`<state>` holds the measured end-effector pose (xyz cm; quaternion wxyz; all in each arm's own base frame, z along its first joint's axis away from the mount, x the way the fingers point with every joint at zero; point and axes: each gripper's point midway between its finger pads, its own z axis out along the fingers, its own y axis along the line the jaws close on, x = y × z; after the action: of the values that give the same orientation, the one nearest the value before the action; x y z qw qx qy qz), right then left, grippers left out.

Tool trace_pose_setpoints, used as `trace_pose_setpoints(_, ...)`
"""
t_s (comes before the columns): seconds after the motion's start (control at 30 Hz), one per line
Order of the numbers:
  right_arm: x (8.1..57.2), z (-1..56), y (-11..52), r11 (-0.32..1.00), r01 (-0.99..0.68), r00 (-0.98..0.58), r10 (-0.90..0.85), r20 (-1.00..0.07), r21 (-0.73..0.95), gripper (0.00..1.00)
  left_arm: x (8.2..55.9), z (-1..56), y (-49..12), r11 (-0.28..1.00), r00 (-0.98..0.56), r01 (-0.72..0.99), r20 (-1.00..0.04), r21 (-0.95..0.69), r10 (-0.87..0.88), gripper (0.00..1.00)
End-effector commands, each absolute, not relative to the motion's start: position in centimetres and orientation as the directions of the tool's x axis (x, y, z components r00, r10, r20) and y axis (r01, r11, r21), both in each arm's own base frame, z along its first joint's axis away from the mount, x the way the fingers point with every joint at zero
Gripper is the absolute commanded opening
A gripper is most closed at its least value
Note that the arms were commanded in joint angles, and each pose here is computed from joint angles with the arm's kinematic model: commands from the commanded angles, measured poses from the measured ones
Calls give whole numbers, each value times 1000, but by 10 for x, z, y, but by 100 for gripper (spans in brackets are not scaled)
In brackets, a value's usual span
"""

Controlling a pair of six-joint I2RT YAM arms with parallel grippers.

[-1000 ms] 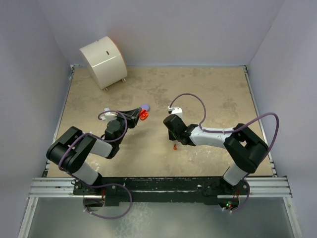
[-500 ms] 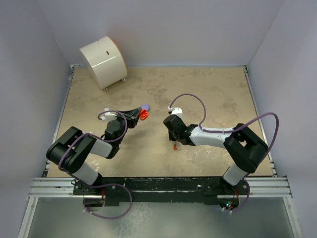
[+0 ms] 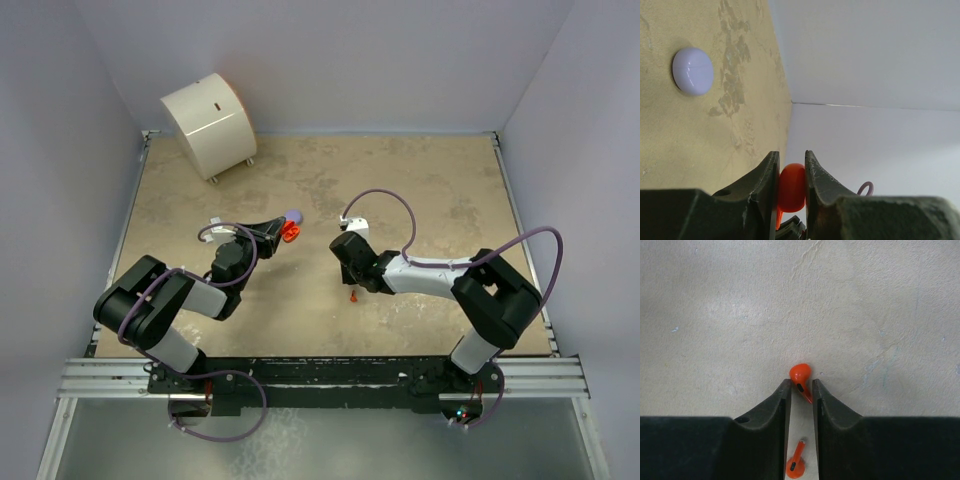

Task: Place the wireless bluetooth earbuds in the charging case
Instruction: Pick up the earbud from the center of the board.

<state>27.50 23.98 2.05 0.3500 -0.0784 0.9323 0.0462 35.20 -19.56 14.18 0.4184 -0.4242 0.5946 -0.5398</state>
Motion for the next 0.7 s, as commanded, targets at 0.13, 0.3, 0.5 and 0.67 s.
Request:
trace_pose_setpoints(0.13,284,31,243,986,-164,-720,-108,-686,16,26,352,163,-192,16,-279,6,-17,-1000,-960,0)
trace_pose_setpoints(0.3,286,33,244,986,-166,-715,-109,-690,16,27,352,162,-192,17,-280,4,-18,-1000,-960,0)
trace_pose_setpoints(0.5,288,37,245,986,-167,-710,-108,-696,17,28,352,162,-192,17,-279,5,-18,-1000,-960,0)
trace_pose_setpoints(0.67,289,38,246,986,-167,-708,-110,-698,15,28,352,162,-192,16,-277,6,-17,-1000,-961,0)
